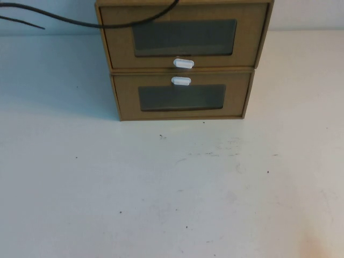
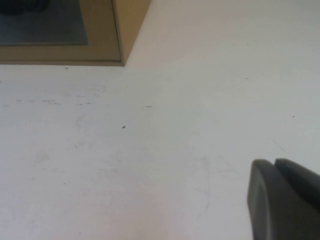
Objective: Open the shoe box
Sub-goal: 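Pull the top drawer of the cardboard box fully open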
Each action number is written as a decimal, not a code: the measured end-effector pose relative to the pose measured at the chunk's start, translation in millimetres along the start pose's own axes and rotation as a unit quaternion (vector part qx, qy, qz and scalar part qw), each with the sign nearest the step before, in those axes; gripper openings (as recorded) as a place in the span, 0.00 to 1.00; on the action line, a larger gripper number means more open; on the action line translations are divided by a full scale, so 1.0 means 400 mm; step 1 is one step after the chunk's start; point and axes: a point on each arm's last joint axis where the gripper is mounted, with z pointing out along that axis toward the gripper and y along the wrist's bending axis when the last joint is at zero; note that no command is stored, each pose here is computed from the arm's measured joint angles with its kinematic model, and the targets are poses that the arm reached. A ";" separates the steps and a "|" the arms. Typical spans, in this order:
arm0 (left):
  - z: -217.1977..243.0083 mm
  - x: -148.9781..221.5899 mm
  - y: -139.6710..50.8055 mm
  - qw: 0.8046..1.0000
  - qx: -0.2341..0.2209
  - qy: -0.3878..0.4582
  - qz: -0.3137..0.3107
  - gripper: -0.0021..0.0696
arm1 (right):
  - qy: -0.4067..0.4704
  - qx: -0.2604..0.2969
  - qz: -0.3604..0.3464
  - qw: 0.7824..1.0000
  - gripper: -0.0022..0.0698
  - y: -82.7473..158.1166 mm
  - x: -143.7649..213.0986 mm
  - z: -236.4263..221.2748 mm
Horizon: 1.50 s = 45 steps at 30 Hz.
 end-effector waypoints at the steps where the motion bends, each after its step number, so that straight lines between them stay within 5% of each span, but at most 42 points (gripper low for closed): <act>1: 0.010 0.011 0.011 1.000 -0.001 0.007 -0.008 0.02 | 0.000 0.000 0.000 1.000 0.01 0.000 0.000 0.000; 8: 0.065 0.082 0.070 0.997 -0.018 0.056 -0.045 0.02 | 0.000 0.000 0.000 1.000 0.01 0.000 0.000 0.000; 23: 0.068 0.083 0.072 0.995 -0.019 0.053 -0.088 0.02 | -0.012 0.002 0.002 1.000 0.01 -0.001 -0.005 0.000; 27: 0.067 0.082 0.071 0.993 -0.019 0.053 -0.100 0.02 | -0.084 -0.012 0.099 0.991 0.01 0.002 -0.039 -0.003; 33: 0.067 0.083 0.070 0.991 -0.018 0.055 -0.124 0.02 | -0.169 -0.031 0.326 0.930 0.01 -0.012 -0.076 -0.013; 38: 0.067 0.083 0.070 0.984 -0.020 0.054 -0.170 0.02 | -0.178 -0.036 0.383 0.906 0.01 -0.016 -0.080 -0.015; 45: 0.066 0.078 0.069 0.977 -0.022 0.047 -0.208 0.02 | -0.117 -0.086 0.372 0.917 0.01 0.017 -0.069 -0.012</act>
